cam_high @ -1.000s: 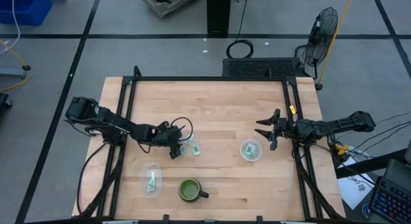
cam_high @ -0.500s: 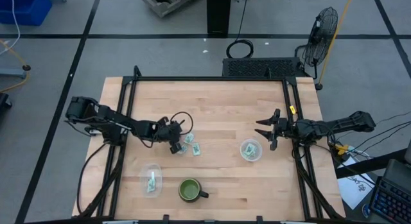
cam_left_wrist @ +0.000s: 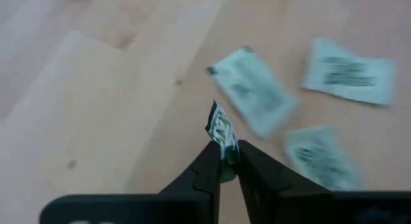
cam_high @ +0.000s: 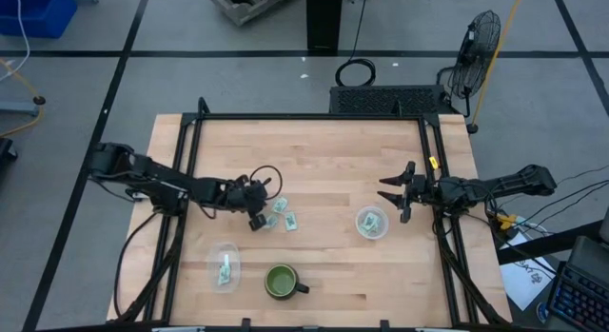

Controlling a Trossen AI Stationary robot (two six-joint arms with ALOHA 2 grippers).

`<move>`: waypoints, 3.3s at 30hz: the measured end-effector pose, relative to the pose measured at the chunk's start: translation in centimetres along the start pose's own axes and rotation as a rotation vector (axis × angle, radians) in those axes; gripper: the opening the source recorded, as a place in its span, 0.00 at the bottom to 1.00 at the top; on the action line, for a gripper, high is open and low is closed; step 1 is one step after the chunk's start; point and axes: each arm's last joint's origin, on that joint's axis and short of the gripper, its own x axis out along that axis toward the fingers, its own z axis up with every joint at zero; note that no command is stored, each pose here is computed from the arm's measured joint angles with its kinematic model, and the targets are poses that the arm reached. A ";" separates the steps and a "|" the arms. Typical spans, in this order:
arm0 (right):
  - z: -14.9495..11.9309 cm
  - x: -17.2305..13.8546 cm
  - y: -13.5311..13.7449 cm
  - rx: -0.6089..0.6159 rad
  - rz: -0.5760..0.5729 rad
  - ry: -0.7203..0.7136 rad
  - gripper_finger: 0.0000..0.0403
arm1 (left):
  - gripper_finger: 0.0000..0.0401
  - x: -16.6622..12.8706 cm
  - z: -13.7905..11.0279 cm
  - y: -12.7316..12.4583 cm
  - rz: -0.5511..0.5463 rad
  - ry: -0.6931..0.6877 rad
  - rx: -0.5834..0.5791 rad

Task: Pick and place Stevia / Truvia into bins
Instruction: Put the green truvia packet into the rectangular transparent container, then put the white stevia packet into the rectangular transparent container

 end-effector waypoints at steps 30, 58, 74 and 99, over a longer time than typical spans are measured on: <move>0.0 0.0 0.0 0.000 0.000 0.000 0.42 | 0.11 -12.2 -9.0 -6.3 -0.395 0.431 -0.385; 0.0 0.0 0.0 0.000 0.000 0.000 0.42 | 0.49 -9.1 -3.9 -2.8 -0.206 0.064 -0.287; 0.0 0.0 0.0 0.000 0.000 0.000 0.42 | 0.50 -1.5 2.5 3.1 -0.329 0.032 -0.231; 0.0 0.0 0.0 0.000 0.000 0.000 0.42 | 0.50 1.8 5.4 -1.9 -0.080 0.261 0.267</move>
